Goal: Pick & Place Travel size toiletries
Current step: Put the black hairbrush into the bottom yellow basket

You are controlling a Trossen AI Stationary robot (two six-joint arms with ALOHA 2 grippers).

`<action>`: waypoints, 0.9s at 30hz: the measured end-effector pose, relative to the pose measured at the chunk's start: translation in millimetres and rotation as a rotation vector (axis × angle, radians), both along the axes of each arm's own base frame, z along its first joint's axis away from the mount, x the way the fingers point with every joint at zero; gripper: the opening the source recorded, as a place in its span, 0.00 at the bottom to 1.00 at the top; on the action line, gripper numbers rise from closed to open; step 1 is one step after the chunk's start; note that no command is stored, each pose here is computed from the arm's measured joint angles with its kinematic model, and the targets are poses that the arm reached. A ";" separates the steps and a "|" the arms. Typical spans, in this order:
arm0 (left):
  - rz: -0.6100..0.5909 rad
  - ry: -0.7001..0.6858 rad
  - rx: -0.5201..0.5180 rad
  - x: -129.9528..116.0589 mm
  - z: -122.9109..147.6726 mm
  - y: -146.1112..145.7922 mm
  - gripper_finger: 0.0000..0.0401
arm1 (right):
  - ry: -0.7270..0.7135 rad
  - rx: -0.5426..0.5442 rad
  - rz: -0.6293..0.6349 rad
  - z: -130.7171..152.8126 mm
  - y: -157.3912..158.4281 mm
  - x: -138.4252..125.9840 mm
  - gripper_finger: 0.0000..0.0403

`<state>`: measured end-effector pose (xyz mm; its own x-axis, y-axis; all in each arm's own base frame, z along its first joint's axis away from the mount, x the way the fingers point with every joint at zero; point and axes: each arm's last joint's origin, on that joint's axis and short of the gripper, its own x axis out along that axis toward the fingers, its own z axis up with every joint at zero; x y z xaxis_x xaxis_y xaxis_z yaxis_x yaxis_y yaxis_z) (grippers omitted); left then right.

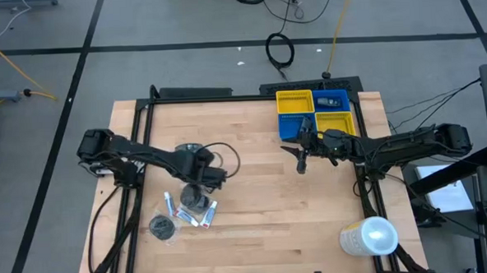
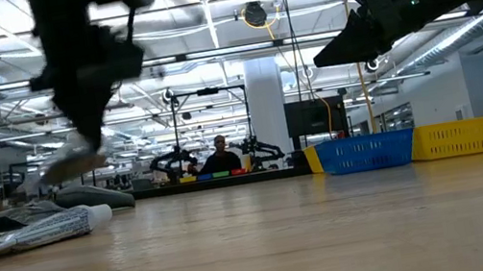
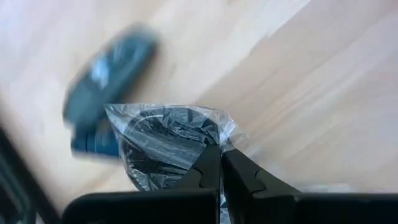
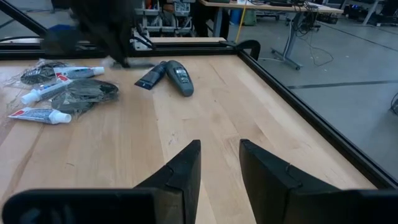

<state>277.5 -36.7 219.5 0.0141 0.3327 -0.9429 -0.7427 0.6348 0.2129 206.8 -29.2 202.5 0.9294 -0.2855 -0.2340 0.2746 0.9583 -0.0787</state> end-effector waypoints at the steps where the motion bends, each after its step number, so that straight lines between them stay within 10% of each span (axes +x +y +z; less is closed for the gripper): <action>1: -0.038 -0.034 0.029 5.3 9.3 -2.3 0.00 | 0.000 0.000 0.000 0.0 0.0 0.0 0.26; 9: -0.347 -0.297 0.173 43.2 59.2 -10.5 0.00 | 0.000 0.000 0.000 0.0 0.0 0.0 0.26; 27: -0.936 -0.759 -0.049 87.4 88.4 7.6 0.00 | -0.103 -0.127 0.242 12.1 13.2 4.0 0.26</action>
<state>364.9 -29.1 307.9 0.7870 -0.1385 -0.6012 0.0840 0.9895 -0.1179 210.8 -16.0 214.6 0.9911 -0.0737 -0.1112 0.0522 0.9813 -0.1854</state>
